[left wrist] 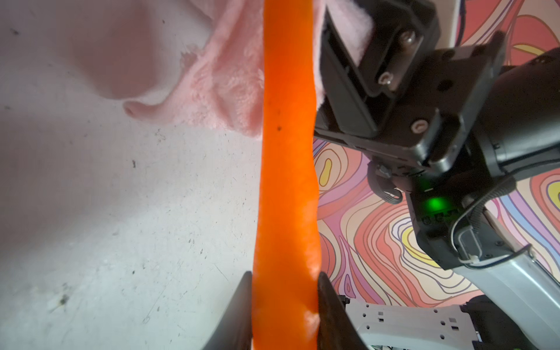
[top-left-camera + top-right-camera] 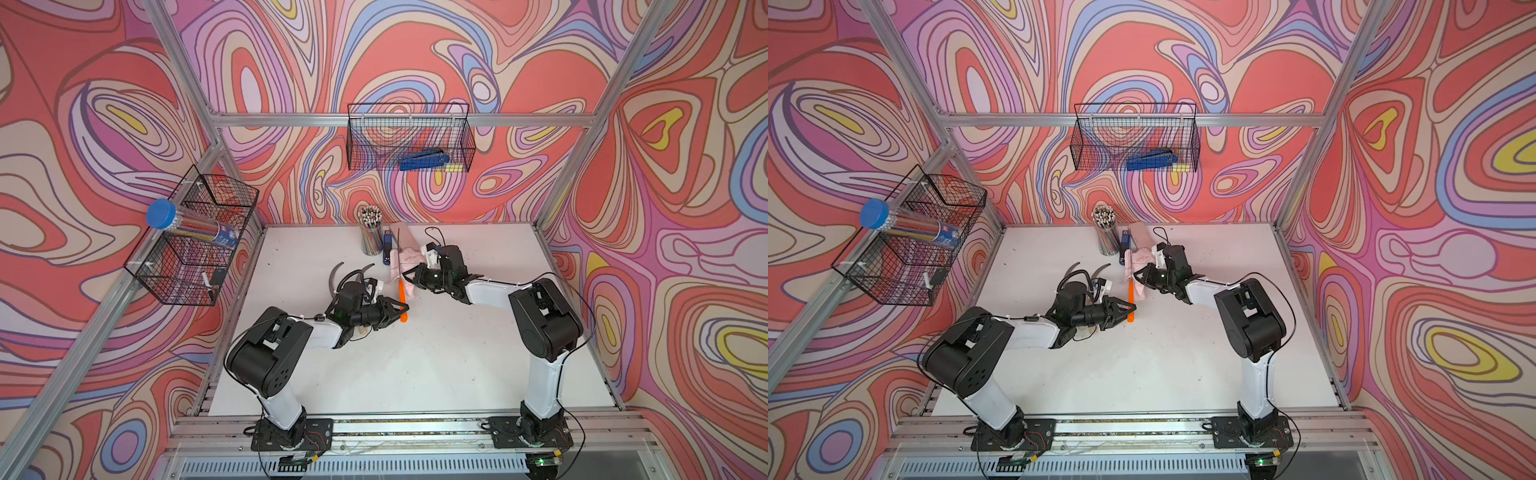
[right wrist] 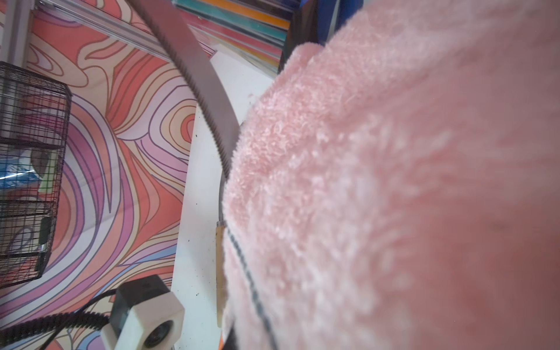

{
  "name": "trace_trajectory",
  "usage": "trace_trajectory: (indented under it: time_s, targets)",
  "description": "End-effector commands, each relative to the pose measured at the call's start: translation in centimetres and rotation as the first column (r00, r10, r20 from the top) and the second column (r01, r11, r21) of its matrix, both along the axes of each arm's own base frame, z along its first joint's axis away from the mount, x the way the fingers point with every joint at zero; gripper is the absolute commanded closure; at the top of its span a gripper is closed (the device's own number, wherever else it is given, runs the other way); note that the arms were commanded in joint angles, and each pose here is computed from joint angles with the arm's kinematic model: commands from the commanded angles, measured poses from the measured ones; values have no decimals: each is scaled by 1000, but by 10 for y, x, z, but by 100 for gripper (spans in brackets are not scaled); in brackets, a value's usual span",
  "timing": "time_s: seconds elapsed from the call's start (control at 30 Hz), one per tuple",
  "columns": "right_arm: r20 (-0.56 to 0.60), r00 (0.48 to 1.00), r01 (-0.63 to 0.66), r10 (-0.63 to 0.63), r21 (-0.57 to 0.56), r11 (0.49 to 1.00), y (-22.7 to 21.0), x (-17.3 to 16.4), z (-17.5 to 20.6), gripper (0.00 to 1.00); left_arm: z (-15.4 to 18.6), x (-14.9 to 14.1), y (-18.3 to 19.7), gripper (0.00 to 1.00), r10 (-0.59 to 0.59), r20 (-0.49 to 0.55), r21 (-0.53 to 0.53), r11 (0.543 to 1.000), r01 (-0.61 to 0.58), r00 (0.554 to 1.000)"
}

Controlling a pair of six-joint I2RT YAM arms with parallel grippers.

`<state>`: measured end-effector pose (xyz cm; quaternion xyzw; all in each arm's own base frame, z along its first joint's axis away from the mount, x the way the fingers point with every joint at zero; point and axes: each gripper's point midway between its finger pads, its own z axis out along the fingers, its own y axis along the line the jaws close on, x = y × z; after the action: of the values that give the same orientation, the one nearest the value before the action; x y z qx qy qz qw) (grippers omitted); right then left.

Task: Wipe small sickles with rags
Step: Wipe the small sickle.

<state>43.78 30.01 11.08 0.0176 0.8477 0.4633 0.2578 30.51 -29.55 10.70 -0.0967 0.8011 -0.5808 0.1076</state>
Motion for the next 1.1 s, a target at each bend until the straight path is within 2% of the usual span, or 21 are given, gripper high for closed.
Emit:
trace_trajectory:
  time_s: [0.0,0.33,0.7,0.93,1.07]
  targets:
    - [82,996,-28,23,58,998,9,-2,34,100,6,-1,-4,100,-26,30,-19,999,26,999]
    - [105,994,12,-12,-1,1000,14,34,39,100,6,-1,-4,100,-27,29,-19,999,27,999]
    - [186,981,58,-54,-20,998,11,84,83,100,4,-1,-4,100,-26,23,-20,999,26,999]
    - [229,971,79,-72,-22,997,1,92,109,100,3,-1,-5,100,-27,21,-20,999,27,999]
    - [224,972,79,-70,-34,996,-2,88,102,100,3,-1,-5,100,-28,17,-28,999,28,999]
